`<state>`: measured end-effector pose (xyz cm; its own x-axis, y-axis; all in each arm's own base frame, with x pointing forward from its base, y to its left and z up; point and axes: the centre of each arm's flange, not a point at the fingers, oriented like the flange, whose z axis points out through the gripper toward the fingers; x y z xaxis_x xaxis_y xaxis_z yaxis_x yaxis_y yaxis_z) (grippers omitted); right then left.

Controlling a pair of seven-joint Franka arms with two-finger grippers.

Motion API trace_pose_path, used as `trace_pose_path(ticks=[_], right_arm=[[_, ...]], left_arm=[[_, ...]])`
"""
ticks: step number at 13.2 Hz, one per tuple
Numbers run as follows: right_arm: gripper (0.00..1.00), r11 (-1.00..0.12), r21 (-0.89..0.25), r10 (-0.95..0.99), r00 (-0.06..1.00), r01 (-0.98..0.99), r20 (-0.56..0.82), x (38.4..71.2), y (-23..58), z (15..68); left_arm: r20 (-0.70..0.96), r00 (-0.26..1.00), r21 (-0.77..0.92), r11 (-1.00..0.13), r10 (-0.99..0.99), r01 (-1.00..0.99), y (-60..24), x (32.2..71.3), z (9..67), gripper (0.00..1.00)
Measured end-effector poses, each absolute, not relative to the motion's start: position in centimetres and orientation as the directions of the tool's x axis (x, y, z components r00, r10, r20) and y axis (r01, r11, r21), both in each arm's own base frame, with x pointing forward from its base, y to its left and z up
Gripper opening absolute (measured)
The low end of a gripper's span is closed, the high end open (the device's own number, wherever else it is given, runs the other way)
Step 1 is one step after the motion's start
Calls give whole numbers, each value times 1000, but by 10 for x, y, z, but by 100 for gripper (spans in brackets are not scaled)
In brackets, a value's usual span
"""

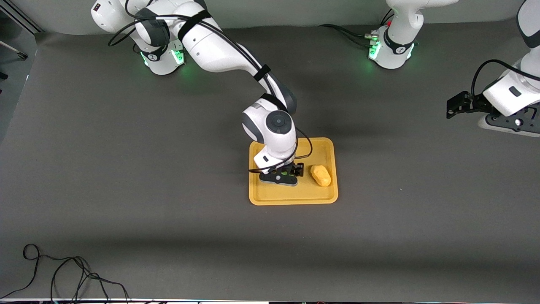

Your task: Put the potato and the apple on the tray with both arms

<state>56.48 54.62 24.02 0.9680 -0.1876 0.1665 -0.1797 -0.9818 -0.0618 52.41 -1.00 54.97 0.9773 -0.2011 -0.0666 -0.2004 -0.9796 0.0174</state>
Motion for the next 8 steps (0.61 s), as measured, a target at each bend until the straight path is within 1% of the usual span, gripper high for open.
trace_pose_path(ticks=[1, 3, 6, 8], right_arm=[[100, -981, -65, -192, 968, -184, 160, 566, 547, 272], [100, -979, -61, -203, 971, -196, 129, 561, 541, 357], [100, -972, -48, -234, 968, -231, 84, 546, 502, 486], [100, -968, -40, -252, 965, -249, 68, 543, 464, 543]], left_arm=[[-67, 977, 18, -980, -201, -200, -10, 524, 549, 100], [-67, 977, 18, -980, -201, -200, -10, 525, 549, 100], [-68, 977, 18, -979, -202, -201, -10, 525, 549, 100], [-71, 977, 19, -979, -202, -201, -10, 526, 547, 100]])
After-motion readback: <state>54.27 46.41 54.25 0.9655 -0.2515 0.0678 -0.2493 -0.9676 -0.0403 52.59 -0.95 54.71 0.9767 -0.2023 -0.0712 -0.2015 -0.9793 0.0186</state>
